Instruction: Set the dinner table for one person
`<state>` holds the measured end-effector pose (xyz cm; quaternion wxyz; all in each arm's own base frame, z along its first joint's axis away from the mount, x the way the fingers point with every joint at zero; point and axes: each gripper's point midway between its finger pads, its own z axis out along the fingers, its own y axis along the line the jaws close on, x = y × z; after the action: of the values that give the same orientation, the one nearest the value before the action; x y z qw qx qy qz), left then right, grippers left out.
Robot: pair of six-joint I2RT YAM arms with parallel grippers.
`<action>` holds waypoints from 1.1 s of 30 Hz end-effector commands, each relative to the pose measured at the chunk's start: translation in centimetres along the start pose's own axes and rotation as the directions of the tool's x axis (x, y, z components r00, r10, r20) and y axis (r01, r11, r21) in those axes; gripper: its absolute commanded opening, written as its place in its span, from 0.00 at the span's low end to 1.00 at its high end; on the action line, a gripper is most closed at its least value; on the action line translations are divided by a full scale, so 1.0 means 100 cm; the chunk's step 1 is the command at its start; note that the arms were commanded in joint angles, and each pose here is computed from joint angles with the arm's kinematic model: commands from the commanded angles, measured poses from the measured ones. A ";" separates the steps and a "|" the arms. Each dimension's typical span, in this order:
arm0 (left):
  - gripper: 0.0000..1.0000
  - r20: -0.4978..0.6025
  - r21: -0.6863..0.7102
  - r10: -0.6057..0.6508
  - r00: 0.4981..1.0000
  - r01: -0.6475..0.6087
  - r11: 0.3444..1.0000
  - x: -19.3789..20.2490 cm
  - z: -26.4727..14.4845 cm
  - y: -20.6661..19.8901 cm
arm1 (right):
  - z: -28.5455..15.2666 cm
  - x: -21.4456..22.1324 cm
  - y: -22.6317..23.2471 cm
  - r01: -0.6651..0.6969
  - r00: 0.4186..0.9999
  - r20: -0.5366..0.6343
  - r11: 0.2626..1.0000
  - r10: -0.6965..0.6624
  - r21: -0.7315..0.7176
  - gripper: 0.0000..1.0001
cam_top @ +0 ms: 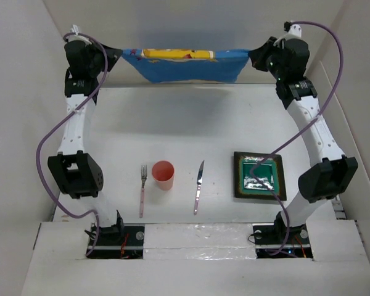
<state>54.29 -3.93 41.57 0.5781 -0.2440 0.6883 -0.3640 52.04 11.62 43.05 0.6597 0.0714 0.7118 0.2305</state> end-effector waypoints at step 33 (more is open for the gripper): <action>0.00 -0.172 -0.330 -0.257 0.951 0.190 0.925 0.262 -0.138 0.249 | -0.102 0.325 -0.157 -0.079 0.856 -0.479 0.965 0.193 0.248 0.00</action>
<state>37.43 -5.87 5.81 0.3831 -0.3770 0.7714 -0.3406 40.69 9.40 5.42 0.3808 0.1264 0.8906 0.2140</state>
